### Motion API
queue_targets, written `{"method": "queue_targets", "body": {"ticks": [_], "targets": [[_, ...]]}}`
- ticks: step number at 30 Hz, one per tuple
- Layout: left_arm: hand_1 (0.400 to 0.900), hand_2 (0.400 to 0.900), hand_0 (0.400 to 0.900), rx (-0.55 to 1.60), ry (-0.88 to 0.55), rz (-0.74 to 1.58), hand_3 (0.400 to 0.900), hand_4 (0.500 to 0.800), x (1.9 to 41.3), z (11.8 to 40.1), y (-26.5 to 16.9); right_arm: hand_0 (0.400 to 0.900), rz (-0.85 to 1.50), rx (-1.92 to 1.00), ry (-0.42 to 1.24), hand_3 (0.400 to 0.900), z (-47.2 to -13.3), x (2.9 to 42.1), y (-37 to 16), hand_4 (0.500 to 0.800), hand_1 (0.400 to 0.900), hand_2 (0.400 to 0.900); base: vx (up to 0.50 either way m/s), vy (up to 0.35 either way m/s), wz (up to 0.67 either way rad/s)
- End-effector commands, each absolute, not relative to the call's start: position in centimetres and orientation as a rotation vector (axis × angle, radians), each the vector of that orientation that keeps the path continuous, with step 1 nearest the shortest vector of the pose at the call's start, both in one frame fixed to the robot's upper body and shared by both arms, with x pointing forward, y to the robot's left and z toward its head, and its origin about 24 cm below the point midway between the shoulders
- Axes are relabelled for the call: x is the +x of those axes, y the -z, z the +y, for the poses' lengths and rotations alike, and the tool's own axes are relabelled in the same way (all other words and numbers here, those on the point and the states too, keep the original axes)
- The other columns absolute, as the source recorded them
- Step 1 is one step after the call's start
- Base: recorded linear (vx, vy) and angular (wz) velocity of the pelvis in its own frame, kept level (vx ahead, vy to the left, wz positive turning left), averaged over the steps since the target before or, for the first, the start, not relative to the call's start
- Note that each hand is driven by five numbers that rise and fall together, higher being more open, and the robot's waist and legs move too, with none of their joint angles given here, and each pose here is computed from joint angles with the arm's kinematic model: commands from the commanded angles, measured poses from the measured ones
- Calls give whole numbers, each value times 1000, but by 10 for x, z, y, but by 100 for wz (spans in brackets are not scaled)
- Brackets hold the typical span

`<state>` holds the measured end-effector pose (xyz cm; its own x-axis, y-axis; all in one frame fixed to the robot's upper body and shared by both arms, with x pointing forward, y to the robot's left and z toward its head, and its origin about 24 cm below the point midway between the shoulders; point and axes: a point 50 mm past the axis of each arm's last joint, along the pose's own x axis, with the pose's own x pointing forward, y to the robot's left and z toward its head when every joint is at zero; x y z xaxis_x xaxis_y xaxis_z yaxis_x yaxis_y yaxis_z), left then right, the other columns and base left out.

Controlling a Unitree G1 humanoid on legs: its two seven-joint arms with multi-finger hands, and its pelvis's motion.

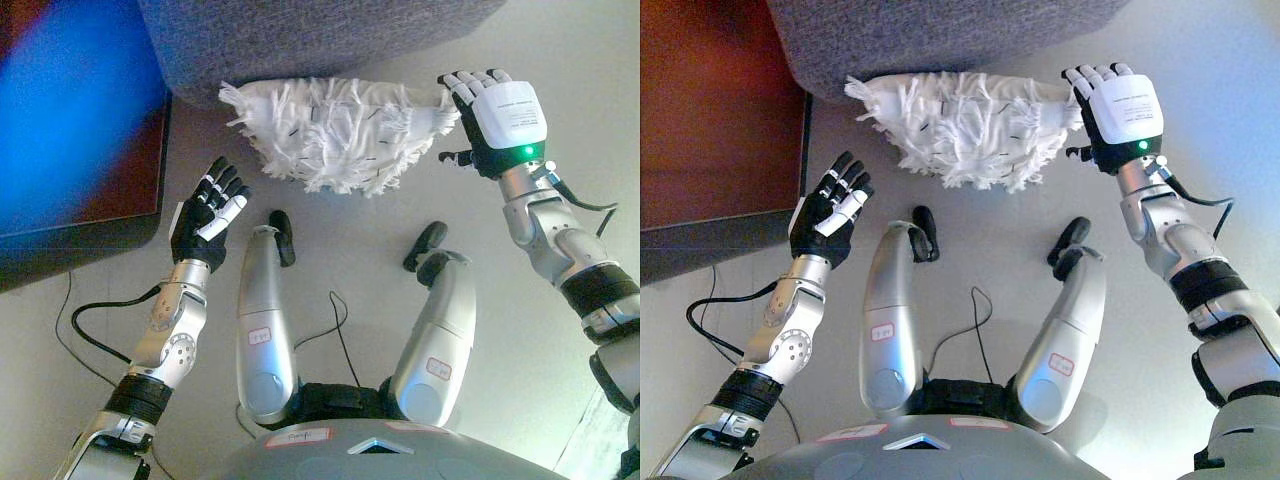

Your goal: Pick up the pillow and put it on the sofa.

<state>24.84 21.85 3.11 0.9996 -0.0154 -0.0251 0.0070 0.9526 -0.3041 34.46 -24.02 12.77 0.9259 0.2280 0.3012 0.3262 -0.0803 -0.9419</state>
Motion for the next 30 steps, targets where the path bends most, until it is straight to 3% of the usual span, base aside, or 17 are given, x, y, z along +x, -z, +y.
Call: {"method": "queue_targets", "body": {"ticks": [1, 14, 22, 30], "targets": [[900, 900, 900, -338, 88, -142, 900, 800, 252, 208, -60, 900, -633, -1676, 258, 900, -243, 355, -180, 800, 900, 900, 11, -6, 9], [900, 900, 900, -330, 139, -144, 900, 800, 252, 201, -62, 900, -605, -1658, 210, 900, -231, 368, -190, 800, 900, 900, 23, -28, 4], [900, 900, 900, -337, 172, -155, 900, 800, 253, 197, -67, 900, -461, -1566, 95, 900, -225, 383, -192, 800, 900, 900, 13, -15, 5], [900, 900, 900, -340, 201, -169, 900, 800, 252, 195, -72, 900, -390, -1449, 113, 900, -222, 394, -198, 800, 900, 900, 19, -11, 9]]}}
